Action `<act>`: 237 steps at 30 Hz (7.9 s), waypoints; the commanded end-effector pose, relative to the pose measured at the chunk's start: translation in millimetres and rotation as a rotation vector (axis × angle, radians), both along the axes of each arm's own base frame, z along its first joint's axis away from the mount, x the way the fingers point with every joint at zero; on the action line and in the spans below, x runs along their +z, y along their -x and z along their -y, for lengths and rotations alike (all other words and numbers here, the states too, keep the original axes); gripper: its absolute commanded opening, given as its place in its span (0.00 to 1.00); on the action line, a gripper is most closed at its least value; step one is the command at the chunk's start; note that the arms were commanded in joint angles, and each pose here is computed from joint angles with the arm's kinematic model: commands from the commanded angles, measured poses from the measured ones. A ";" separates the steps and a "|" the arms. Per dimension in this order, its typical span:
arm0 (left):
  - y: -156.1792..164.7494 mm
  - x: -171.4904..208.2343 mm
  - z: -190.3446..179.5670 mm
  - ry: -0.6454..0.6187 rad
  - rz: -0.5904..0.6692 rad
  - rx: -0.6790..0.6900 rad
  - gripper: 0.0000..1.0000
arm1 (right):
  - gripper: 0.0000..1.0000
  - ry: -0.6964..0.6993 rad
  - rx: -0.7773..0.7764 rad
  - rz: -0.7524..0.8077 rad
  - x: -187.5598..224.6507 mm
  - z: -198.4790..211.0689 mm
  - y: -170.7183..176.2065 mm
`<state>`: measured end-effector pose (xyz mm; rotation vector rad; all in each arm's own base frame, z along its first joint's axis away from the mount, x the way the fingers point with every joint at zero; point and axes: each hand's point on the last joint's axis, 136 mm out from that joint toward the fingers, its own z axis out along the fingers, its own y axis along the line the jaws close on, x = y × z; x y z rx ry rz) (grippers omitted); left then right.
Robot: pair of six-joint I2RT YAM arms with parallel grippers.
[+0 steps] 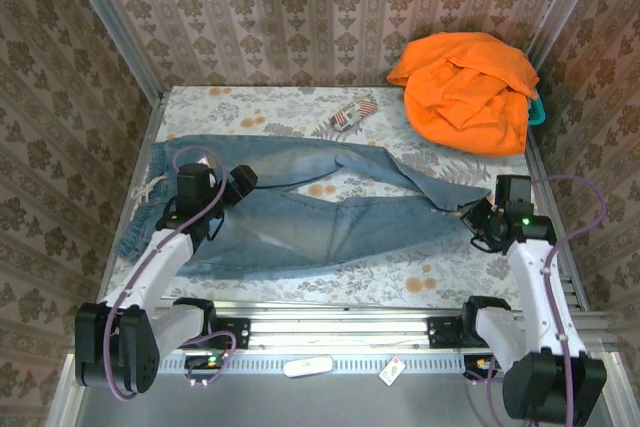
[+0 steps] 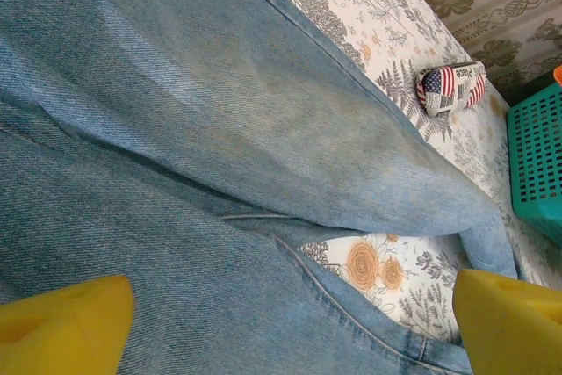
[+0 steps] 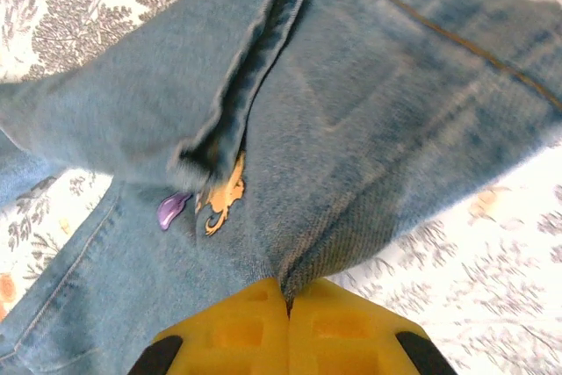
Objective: Fold and stack the trousers
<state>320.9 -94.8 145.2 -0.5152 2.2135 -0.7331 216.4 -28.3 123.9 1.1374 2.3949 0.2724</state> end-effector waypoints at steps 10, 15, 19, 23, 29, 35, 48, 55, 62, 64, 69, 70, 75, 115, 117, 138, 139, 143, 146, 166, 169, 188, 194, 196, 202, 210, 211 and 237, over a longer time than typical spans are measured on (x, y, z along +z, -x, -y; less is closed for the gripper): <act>13.9 27.6 5.4 0.012 0.053 -0.033 0.93 | 0.35 -0.074 -0.041 -0.026 12.2 -18.6 59.7; 26.8 33.5 -0.1 -0.019 0.056 -0.026 0.93 | 0.44 -0.064 0.021 0.055 34.5 -26.9 62.7; 33.3 22.4 -3.7 -0.054 0.024 -0.016 0.94 | 0.28 -0.163 0.126 0.145 26.9 -63.3 21.1; 41.4 -5.0 -4.1 -0.072 -0.070 -0.023 0.92 | 0.03 -0.050 0.347 0.170 18.7 -134.0 -28.8; 56.4 -51.1 -20.1 -0.128 -0.196 0.042 0.93 | 0.00 0.057 0.727 -0.004 -30.4 -272.9 -76.1; 72.0 -93.7 -12.1 -0.079 -0.274 0.069 0.90 | 0.00 0.080 0.748 -0.138 -98.9 -278.4 -61.0; 139.4 -145.7 -10.3 -0.116 -0.407 0.073 0.87 | 0.10 0.075 0.615 -0.306 -139.9 -160.0 -6.0; 142.2 -67.0 -0.4 -0.122 -0.245 0.000 0.81 | 0.20 0.101 0.743 -0.170 -66.3 -177.0 -58.4; 53.8 -5.3 1.2 -0.180 -0.102 0.013 0.85 | 0.15 0.018 0.825 -0.061 -45.6 -248.3 -119.8; 22.1 -0.6 7.4 -0.181 -0.079 0.011 0.86 | 0.10 0.008 0.853 -0.096 -62.4 -267.3 -121.5; -38.5 -24.0 11.5 -0.200 -0.084 0.072 0.86 | 0.00 -0.021 0.898 -0.182 -108.3 -302.1 -94.9; -47.2 -32.9 12.0 -0.188 -0.083 0.076 0.86 | 0.00 -0.035 0.915 -0.192 -117.2 -311.7 -83.9; -42.1 -103.7 -17.3 -0.136 -0.216 0.211 0.85 | 0.00 -0.031 0.958 -0.262 -147.9 -329.9 -32.4; 19.8 -24.4 -47.3 -0.025 -0.111 0.202 0.82 | 0.32 0.776 0.747 -0.563 -79.7 -65.9 -138.0; 20.1 -25.4 -45.9 -0.025 -0.114 0.194 0.82 | 0.14 0.840 0.728 -0.572 -74.1 -57.9 -143.7; 16.4 10.4 -40.3 -0.022 -0.028 0.146 0.82 | 0.00 0.655 0.863 -0.085 70.9 -133.7 -52.8; 17.5 13.4 -39.9 -0.022 -0.022 0.143 0.81 | 0.00 0.618 0.887 -0.049 81.1 -141.1 -44.5; 21.7 22.5 -40.5 -0.022 -0.001 0.142 0.82 | 0.00 0.447 0.963 0.120 124.2 -170.4 -16.6; 24.5 29.5 -40.1 -0.018 0.017 0.140 0.82 | 0.00 0.308 1.023 0.220 149.0 -191.4 2.0; 27.8 32.1 -35.0 -0.014 0.032 0.115 0.82 | 0.00 -0.113 0.838 0.079 53.9 -198.6 17.6; 20.5 28.4 -29.8 -0.019 0.023 0.096 0.82 | 0.00 -0.122 0.734 0.044 26.0 -178.0 -13.8; -6.2 12.7 3.7 -0.011 -0.015 -0.024 0.84 | 0.76 0.132 0.774 -0.031 17.2 -144.6 6.5; -3.9 15.5 12.2 -0.013 -0.005 -0.046 0.84 | 0.78 0.238 0.825 -0.116 -3.6 -151.9 24.3; -3.2 14.8 13.7 -0.013 -0.008 -0.050 0.84 | 0.74 0.215 0.858 -0.120 -10.5 -163.0 20.4; 0.8 11.9 12.9 -0.022 -0.011 -0.049 0.84 | 0.48 0.222 0.915 -0.130 -15.6 -180.5 3.6; 0.9 16.1 12.9 -0.026 -0.001 -0.053 0.85 | 0.02 0.445 0.782 -0.098 31.5 -126.6 -5.2; -0.1 17.3 13.3 -0.025 0.002 -0.054 0.85 | 0.02 0.477 0.750 -0.093 40.9 -115.4 -7.3; -37.8 22.2 36.1 -0.038 -0.005 -0.123 0.87 | 0.49 0.369 -0.031 -0.254 -5.8 122.4 -135.6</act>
